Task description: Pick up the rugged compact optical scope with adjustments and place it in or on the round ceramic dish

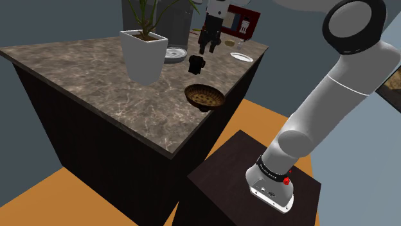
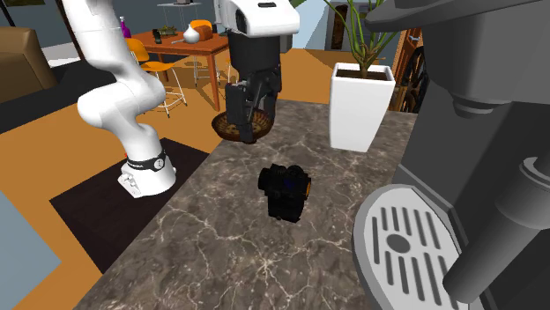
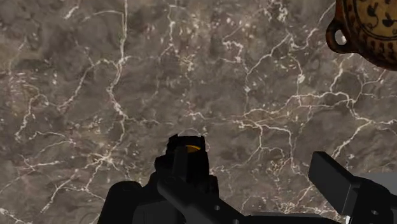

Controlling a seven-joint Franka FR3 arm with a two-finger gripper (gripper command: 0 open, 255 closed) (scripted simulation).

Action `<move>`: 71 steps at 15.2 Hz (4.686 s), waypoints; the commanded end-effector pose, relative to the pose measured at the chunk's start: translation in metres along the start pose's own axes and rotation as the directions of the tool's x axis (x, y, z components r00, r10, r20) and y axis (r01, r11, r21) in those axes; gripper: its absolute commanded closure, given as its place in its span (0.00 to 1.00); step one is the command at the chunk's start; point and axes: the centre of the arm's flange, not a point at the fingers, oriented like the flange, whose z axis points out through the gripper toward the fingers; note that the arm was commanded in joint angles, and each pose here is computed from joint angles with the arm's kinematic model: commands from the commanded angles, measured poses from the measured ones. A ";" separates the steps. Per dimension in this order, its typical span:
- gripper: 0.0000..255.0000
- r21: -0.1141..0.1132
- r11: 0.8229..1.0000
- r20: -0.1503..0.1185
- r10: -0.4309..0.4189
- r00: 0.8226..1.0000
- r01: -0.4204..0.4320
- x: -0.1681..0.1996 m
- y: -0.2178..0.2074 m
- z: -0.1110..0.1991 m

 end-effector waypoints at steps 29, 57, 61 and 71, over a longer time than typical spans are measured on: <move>1.00 -0.041 0.999 0.048 -0.034 0.998 0.036 0.073 0.036 0.068; 1.00 -0.041 0.999 0.048 -0.035 0.998 0.036 0.045 0.002 -0.053; 1.00 -0.041 0.999 0.048 -0.035 0.998 0.036 0.009 -0.036 -0.056; 1.00 -0.041 0.999 0.048 -0.034 0.998 0.036 -0.080 -0.133 -0.063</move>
